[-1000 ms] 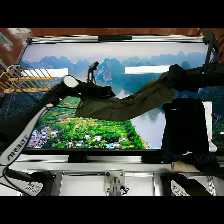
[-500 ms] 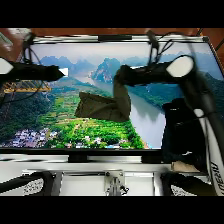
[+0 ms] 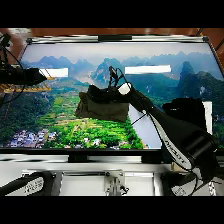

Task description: Fold the shirts.

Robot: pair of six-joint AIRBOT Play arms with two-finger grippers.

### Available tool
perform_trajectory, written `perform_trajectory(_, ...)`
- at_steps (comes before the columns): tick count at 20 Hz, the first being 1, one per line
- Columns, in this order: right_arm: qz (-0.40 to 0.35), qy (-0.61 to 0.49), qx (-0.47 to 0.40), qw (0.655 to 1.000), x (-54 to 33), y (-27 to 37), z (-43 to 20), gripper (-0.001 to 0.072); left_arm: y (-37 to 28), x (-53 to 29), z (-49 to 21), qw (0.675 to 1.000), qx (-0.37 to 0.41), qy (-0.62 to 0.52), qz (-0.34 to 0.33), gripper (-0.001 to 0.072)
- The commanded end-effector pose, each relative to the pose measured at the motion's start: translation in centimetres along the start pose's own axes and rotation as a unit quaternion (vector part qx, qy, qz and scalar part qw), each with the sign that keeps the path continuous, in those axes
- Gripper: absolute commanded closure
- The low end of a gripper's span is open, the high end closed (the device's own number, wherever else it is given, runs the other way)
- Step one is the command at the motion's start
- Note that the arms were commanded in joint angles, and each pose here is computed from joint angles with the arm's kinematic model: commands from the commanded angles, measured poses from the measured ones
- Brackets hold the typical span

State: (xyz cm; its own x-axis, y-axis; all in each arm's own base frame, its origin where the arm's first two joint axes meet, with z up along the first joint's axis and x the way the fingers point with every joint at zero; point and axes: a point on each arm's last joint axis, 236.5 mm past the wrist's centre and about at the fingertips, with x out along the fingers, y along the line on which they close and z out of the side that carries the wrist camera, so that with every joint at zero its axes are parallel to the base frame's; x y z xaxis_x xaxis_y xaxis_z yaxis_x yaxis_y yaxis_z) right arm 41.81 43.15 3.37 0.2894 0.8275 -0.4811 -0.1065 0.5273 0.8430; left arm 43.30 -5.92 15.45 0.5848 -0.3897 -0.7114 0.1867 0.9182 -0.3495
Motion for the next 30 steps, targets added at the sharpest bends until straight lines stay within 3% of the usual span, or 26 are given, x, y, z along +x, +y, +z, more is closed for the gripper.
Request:
perform_trajectory(1,0.023,-0.028,0.046,0.998,1.8,-0.3,0.9,0.0159,-0.5,1.0,-1.2,1.0,0.004,0.015,-0.005,0.0676)
perform_trajectory(7,-0.013,-0.005,-0.004,1.0,-4.5,-3.7,4.6,0.0153,0.1,1.2,-1.8,1.0,0.014,0.024,-0.001,0.0676)
perform_trajectory(11,-0.213,0.108,0.012,0.971,-14.3,-15.4,3.1,0.0142,0.8,0.9,-1.8,1.0,0.007,0.023,0.004,0.0676)
perform_trajectory(12,-0.259,0.134,0.034,0.956,-16.5,-18.0,2.2,0.0085,0.8,1.0,-1.8,1.0,0.007,0.023,0.004,0.0676)
perform_trajectory(13,-0.28,0.156,0.051,0.946,-17.8,-19.8,1.1,0.0081,0.8,1.0,-1.8,1.0,0.007,0.023,0.004,0.0676)
perform_trajectory(14,-0.279,0.165,0.066,0.944,-17.9,-20.5,0.4,0.0049,0.8,1.0,-1.8,1.0,0.007,0.023,0.004,0.0676)
perform_trajectory(18,-0.244,0.205,0.064,0.946,-15.5,-21.5,-2.0,0.0049,0.8,1.0,-1.8,1.0,0.007,0.022,0.004,0.0676)
perform_trajectory(22,-0.167,0.174,0.09,0.966,-11.8,-19.8,-0.9,0.0049,0.9,1.0,-1.8,1.0,0.007,0.022,0.004,0.0676)
perform_trajectory(26,-0.168,0.193,0.101,0.961,-9.9,-20.9,-2.4,0.0051,0.8,1.0,-1.8,1.0,0.006,0.022,0.004,0.0676)
perform_trajectory(27,-0.159,0.187,0.104,0.964,-9.4,-20.6,-2.2,0.0092,0.8,1.0,-1.8,1.0,0.006,0.022,0.004,0.0676)
perform_trajectory(29,-0.123,0.168,0.084,0.975,-9.0,-19.0,-0.8,0.0619,0.8,1.0,-1.8,1.0,0.006,0.022,0.004,0.0676)
perform_trajectory(30,-0.103,0.153,0.071,0.98,-9.3,-17.8,0.6,0.0638,0.9,1.0,-1.8,1.0,0.006,0.022,0.004,0.0676)
